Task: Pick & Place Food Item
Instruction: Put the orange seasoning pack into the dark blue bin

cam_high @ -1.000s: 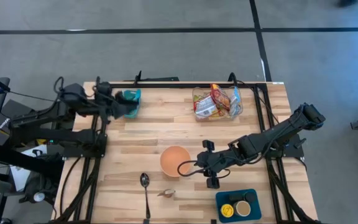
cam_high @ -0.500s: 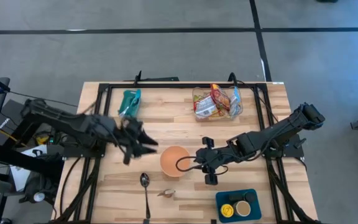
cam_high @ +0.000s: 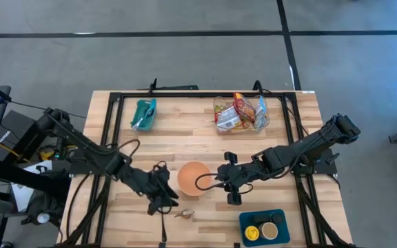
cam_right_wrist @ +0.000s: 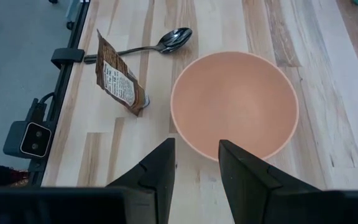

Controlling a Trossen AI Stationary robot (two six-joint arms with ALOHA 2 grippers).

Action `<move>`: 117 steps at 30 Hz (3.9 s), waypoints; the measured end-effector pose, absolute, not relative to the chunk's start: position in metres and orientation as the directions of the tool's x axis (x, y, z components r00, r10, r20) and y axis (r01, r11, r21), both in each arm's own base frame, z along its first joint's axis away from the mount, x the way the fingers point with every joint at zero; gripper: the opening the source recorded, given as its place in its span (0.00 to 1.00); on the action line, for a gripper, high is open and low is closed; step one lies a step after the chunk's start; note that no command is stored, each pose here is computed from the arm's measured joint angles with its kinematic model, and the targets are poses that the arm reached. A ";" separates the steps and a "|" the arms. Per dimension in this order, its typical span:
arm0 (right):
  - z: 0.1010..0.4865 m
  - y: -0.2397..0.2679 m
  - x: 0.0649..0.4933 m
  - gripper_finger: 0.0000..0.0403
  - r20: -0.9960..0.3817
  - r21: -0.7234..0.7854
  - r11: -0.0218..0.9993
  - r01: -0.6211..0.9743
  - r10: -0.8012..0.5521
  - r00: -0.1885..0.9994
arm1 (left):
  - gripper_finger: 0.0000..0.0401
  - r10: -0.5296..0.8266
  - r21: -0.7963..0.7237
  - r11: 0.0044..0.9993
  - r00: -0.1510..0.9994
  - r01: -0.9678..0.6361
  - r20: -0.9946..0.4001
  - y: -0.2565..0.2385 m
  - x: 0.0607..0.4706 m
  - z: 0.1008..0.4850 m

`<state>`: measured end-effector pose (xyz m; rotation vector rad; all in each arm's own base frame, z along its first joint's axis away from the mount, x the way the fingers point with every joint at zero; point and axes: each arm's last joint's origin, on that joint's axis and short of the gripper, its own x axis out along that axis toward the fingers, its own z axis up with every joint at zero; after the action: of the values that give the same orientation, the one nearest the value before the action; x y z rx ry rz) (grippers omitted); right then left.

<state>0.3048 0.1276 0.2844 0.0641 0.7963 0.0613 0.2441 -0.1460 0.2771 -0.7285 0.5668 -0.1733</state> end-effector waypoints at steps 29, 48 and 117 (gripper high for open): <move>0.284 0.113 0.311 0.29 -0.712 0.123 0.991 0.060 0.046 0.701 | 0.42 -0.370 -0.492 0.869 0.733 0.055 -0.571 -0.154 0.238 0.258; 0.284 0.109 0.312 0.29 -0.712 0.122 0.990 0.073 0.036 0.701 | 0.41 -0.412 -0.658 0.748 0.719 -0.084 -0.560 -0.177 0.224 0.257; 0.285 0.108 0.313 0.29 -0.707 0.119 0.991 0.068 0.036 0.707 | 0.44 -0.259 -0.318 0.945 0.762 0.074 -0.594 -0.205 0.244 0.211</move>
<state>0.3129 0.1081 0.2849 0.1404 0.7866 -0.0179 0.2438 -0.2049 0.2105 -0.2852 0.6829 -0.1840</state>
